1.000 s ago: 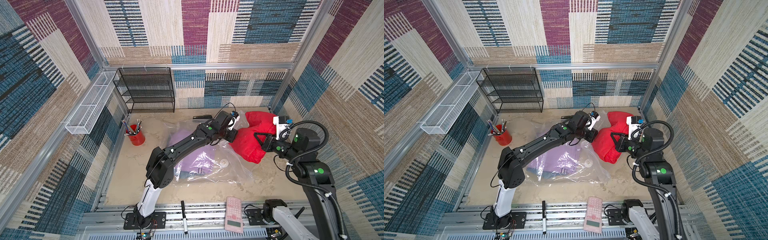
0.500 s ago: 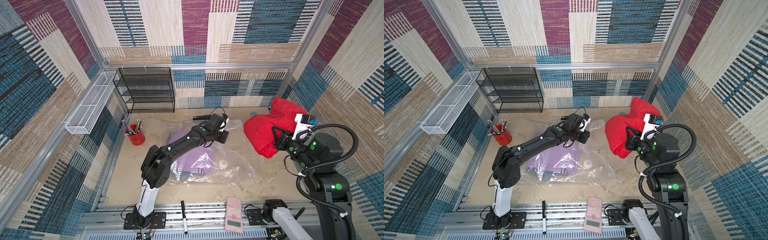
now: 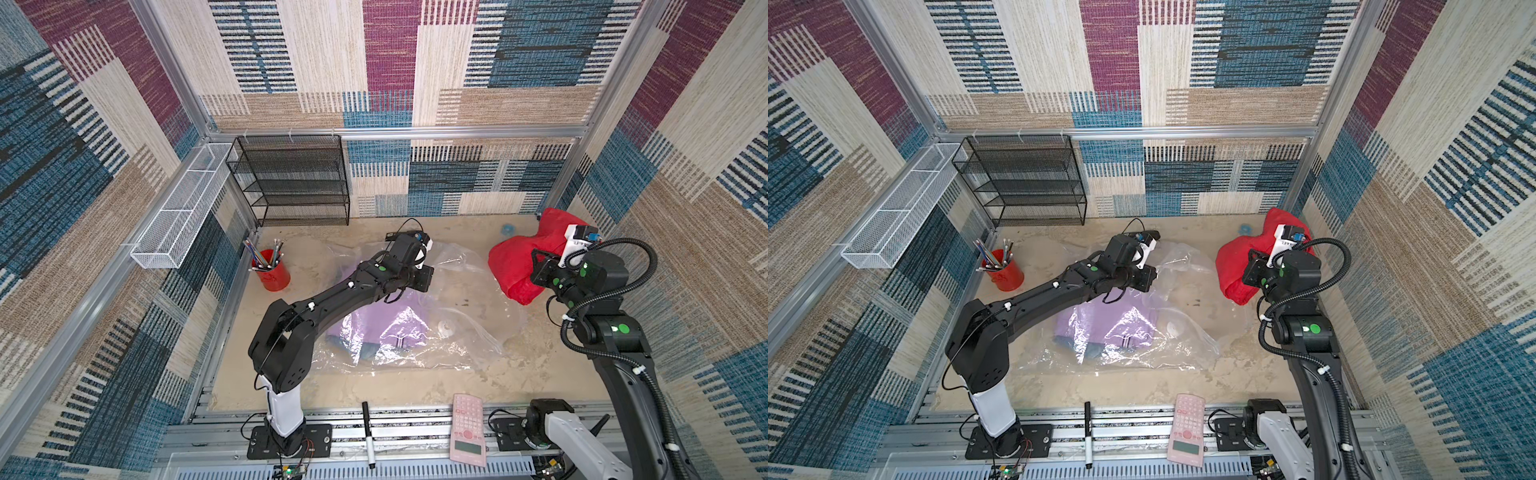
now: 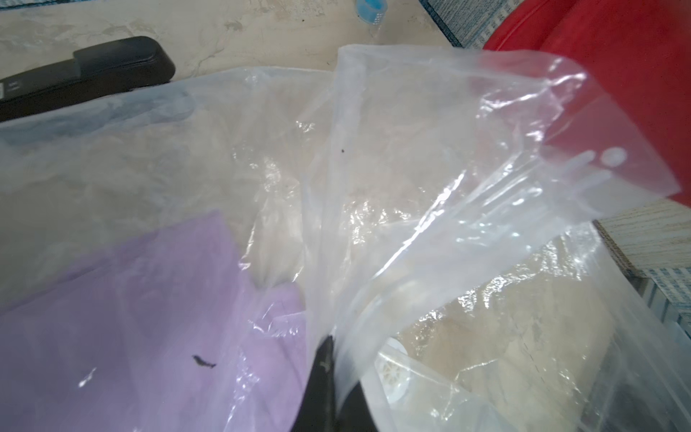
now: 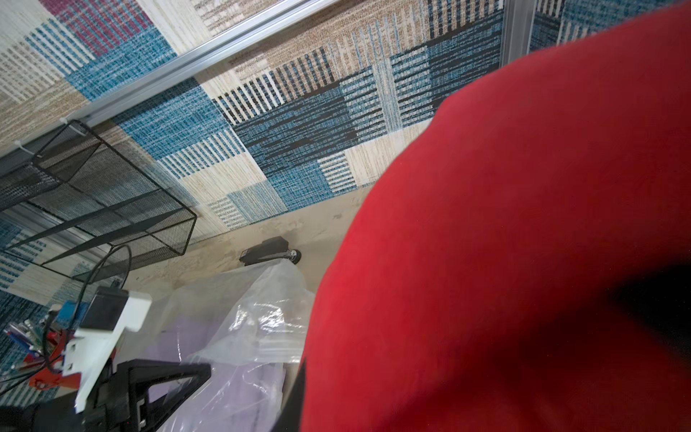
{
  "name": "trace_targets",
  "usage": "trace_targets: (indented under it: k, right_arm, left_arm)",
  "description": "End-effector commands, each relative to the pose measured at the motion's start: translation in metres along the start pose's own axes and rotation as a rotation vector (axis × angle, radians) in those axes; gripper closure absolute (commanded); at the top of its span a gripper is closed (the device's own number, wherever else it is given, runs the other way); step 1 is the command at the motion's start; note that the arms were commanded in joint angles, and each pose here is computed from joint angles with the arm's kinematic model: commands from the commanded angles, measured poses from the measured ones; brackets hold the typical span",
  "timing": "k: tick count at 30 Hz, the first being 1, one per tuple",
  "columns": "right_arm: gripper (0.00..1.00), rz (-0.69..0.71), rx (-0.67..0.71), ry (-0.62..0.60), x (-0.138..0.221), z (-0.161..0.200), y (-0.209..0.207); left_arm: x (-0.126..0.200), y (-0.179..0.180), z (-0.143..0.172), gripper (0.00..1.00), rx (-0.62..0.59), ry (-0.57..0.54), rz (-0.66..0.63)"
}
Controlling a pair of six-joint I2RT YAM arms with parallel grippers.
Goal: Take the trousers out of the vacuum bag
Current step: Place the trousers at the center of the board.
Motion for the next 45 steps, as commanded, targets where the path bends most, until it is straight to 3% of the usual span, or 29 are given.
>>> trace_targets:
  k: [1, 10, 16, 22, 35, 45]
  right_arm:
    - [1.0, -0.094, -0.018, -0.211, -0.005, -0.032, 0.0]
    - [1.0, -0.176, -0.093, -0.203, -0.032, -0.024, -0.035]
    - [1.0, -0.255, -0.135, -0.147, -0.062, 0.025, -0.051]
    - [1.0, -0.194, -0.179, -0.099, -0.075, 0.071, -0.07]
    - [1.0, -0.099, -0.559, 0.159, -0.1, 0.187, -0.106]
    - [1.0, -0.017, -0.566, 0.167, -0.137, 0.182, -0.124]
  left_arm:
    - [0.01, 0.01, 0.0, 1.0, 0.008, -0.029, -0.019]
    - [0.036, 0.032, 0.012, 1.0, 0.033, -0.057, -0.056]
    - [0.046, 0.04, 0.01, 1.0, 0.051, -0.069, -0.049]
    - [0.054, 0.043, 0.006, 1.0, 0.056, -0.085, -0.03]
    - [0.058, 0.037, -0.005, 1.0, 0.048, -0.105, 0.016]
    - [0.063, 0.035, -0.01, 1.0, 0.036, -0.114, 0.018]
Point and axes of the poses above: each gripper's point midway between its finger pads, its own x axis back along the fingers, its own y axis along the line the jaws close on, z = x × y, the point moved 9 cm from there along x, back along the fingers, and after that the axes turned 2 degrees about x, right-handed, at the moved point
